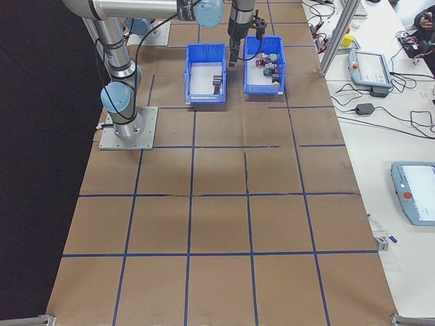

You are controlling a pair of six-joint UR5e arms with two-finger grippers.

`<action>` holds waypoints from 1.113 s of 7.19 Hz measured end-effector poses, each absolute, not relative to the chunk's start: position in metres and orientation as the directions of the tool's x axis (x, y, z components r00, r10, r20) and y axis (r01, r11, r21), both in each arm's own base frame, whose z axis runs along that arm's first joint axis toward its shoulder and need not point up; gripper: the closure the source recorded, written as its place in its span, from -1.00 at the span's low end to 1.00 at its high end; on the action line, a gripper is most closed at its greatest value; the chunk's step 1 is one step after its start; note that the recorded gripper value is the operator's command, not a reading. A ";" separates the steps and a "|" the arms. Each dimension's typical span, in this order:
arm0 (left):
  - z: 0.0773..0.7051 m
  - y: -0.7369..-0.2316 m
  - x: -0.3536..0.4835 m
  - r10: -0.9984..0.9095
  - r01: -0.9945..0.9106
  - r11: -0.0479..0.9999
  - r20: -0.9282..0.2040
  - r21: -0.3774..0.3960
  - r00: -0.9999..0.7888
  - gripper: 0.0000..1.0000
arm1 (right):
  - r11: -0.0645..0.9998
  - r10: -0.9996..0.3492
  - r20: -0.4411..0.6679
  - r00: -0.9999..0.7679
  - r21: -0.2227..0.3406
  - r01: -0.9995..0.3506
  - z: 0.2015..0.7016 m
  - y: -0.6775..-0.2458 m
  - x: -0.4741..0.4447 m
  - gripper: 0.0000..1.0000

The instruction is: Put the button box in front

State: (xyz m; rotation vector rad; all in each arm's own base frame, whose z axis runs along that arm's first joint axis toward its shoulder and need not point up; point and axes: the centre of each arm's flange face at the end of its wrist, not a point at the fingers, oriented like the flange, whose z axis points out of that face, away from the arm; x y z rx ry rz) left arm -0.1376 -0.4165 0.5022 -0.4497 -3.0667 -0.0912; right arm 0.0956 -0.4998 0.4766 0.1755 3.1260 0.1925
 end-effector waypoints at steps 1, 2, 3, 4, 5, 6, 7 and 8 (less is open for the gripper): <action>0.502 -0.417 -0.138 0.286 0.288 0.956 0.049 0.053 -0.957 -0.99 | 0.985 0.109 0.017 -0.994 0.130 0.110 0.472 -0.497 0.097 -1.00; 0.502 -0.417 -0.137 0.286 0.288 0.956 0.048 0.053 -0.957 -0.99 | 0.985 0.105 0.023 -0.994 0.134 0.107 0.468 -0.494 0.099 -1.00; 0.502 -0.417 -0.137 0.286 0.288 0.956 0.048 0.053 -0.957 -0.99 | 0.985 0.103 0.023 -0.994 0.136 0.105 0.466 -0.493 0.100 -1.00; 0.502 -0.417 -0.137 0.286 0.288 0.956 0.047 0.053 -0.957 -0.99 | 0.986 0.102 0.021 -0.995 0.133 0.104 0.466 -0.493 0.101 -1.00; 0.502 -0.417 -0.137 0.286 0.288 0.956 0.048 0.053 -0.957 -0.99 | 0.986 0.101 0.018 -0.995 0.128 0.102 0.467 -0.493 0.101 -1.00; 0.502 -0.417 -0.138 0.286 0.288 0.956 0.048 0.053 -0.957 -0.99 | 0.987 0.099 0.017 -0.995 0.123 0.101 0.467 -0.494 0.101 -1.00; 0.502 -0.417 -0.138 0.286 0.288 0.956 0.049 0.054 -0.957 -0.99 | 0.988 0.097 0.016 -0.995 0.119 0.098 0.468 -0.494 0.101 -1.00; 0.502 -0.417 -0.137 0.286 0.288 0.956 0.048 0.053 -0.957 -0.99 | 0.988 0.096 0.016 -0.995 0.118 0.097 0.468 -0.495 0.101 -1.00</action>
